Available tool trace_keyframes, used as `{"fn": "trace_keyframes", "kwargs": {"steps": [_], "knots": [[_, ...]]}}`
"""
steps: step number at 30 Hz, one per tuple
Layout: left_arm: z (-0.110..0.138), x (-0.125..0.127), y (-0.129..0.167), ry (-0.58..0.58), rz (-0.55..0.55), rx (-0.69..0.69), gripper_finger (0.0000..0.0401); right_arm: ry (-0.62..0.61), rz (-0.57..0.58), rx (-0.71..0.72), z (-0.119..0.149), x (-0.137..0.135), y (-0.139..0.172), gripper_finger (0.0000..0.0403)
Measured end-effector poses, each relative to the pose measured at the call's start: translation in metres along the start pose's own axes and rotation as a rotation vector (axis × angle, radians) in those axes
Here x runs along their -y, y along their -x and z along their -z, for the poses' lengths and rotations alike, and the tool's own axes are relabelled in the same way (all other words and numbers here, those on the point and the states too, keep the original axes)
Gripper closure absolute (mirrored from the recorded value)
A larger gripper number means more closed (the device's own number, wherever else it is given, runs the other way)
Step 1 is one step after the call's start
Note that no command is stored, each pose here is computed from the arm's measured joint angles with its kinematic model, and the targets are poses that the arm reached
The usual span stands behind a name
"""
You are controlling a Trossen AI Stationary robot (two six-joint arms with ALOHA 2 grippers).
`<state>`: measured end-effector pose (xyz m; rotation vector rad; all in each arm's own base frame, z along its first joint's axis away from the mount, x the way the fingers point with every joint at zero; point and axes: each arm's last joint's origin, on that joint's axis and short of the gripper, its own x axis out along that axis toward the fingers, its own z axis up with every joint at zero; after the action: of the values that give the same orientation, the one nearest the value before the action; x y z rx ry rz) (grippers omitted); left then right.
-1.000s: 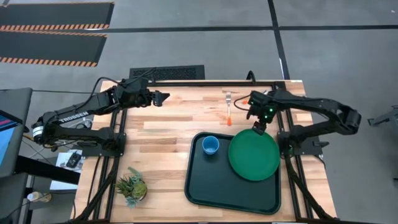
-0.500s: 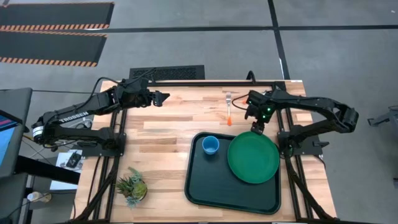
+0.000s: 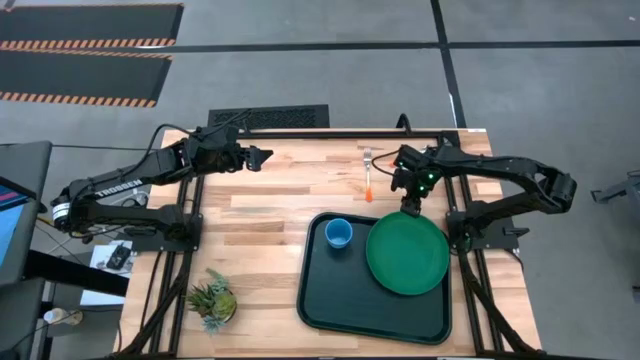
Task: Pick and place plate/cup/fork/spoon on tray
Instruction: Put the green plate on the black tray
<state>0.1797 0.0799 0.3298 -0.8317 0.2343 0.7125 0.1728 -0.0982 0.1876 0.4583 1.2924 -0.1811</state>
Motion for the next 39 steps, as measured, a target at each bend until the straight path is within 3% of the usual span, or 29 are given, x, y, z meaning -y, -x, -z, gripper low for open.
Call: {"fn": "trace_keyframes", "kwargs": {"steps": [12,15,19,27,32,39], "knots": [[0.000,0.000,0.000,0.000,-0.006,0.006,0.0117,0.031,0.000,0.015,-0.002,-0.010,-0.006,0.0177],[0.000,0.000,0.000,0.001,-0.007,0.008,0.0117,-0.074,-0.003,0.065,-0.007,-0.011,-0.004,0.0177],[0.000,0.000,0.000,0.001,-0.006,0.007,0.0117,-0.344,-0.018,0.110,-0.016,-0.015,0.003,0.0177],[0.000,0.000,0.000,-0.046,0.003,-0.002,0.0117,-0.749,0.063,-0.145,0.008,-0.048,-0.002,0.0178],[0.000,0.000,0.000,-0.063,0.003,-0.002,0.0117,-0.830,0.219,-0.141,0.019,-0.070,-0.006,0.0178],[0.000,0.000,0.000,-0.086,0.007,0.001,0.0117,-0.814,0.340,-0.118,0.030,-0.075,-0.011,0.0178]]}}
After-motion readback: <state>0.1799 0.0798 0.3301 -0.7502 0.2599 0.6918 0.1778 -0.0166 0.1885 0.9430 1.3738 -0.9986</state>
